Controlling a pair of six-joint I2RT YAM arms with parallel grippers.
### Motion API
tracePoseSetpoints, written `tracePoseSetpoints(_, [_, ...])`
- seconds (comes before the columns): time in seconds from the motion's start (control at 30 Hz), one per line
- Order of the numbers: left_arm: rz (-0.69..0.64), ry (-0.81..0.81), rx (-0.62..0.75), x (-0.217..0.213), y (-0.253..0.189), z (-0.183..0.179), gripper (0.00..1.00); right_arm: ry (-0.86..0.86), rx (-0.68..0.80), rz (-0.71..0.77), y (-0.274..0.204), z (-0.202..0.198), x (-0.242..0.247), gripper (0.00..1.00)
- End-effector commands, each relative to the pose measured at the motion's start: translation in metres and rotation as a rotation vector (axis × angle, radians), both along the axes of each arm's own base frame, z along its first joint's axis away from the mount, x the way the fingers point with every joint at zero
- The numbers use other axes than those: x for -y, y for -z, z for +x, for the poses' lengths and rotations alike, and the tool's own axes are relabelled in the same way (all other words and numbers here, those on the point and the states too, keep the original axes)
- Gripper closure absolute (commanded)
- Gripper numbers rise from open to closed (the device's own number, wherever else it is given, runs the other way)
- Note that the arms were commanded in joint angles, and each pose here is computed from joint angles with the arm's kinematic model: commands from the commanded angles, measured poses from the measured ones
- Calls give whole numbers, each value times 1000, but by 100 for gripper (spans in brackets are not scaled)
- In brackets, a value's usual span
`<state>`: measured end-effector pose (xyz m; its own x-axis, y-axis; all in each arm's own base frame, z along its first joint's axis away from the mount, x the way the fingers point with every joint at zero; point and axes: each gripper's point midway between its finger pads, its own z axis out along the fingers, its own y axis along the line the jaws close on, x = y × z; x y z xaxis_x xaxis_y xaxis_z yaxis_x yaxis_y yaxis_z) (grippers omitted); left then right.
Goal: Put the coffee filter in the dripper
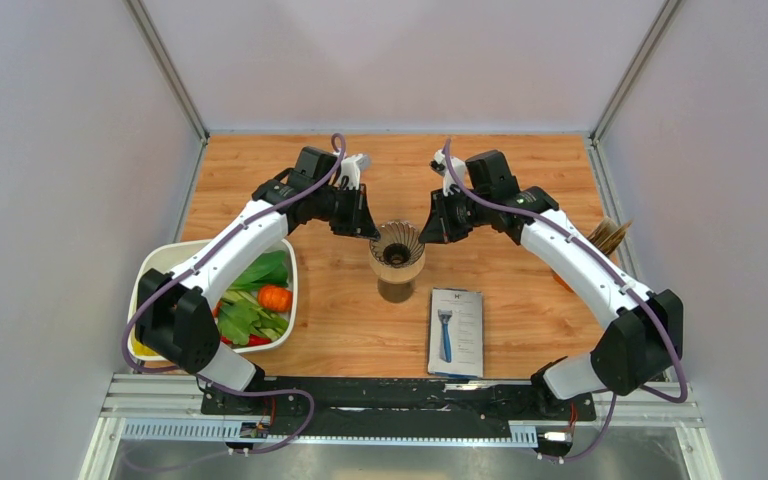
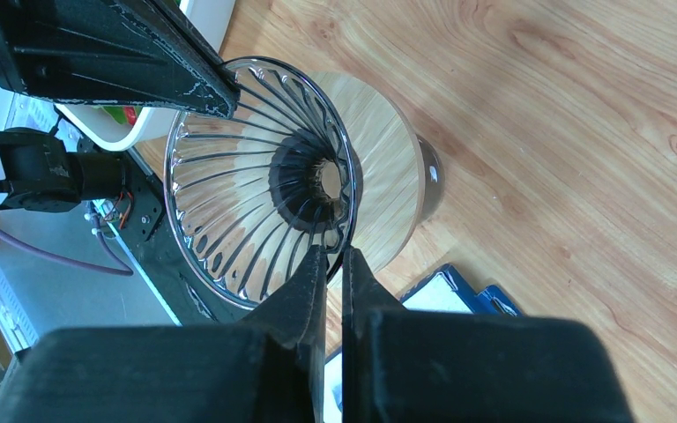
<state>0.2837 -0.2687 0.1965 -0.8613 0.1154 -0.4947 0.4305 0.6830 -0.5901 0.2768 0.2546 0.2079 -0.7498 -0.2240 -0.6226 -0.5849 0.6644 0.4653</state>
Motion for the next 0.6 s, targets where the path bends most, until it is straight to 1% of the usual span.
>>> tracePoseSetpoints(0.0, [98,30,-33,-6,43,-3,100,-18,-50,-155,46,-8,20,100])
tracePoseSetpoints(0.17, [88,36,-35,-4,35,-3,100,-23,-32,-136,35,-5,16,100])
tracePoseSetpoints(0.27, [75,34,-22,-3,27,-3,97,-22,-25,-133,30,-4,16,99])
tracePoseSetpoints(0.37, [65,33,-8,-2,19,-2,92,-28,-23,-117,24,-5,14,91])
tracePoseSetpoints(0.57, [60,37,-7,-1,14,-2,85,-27,-11,-96,15,-3,11,82])
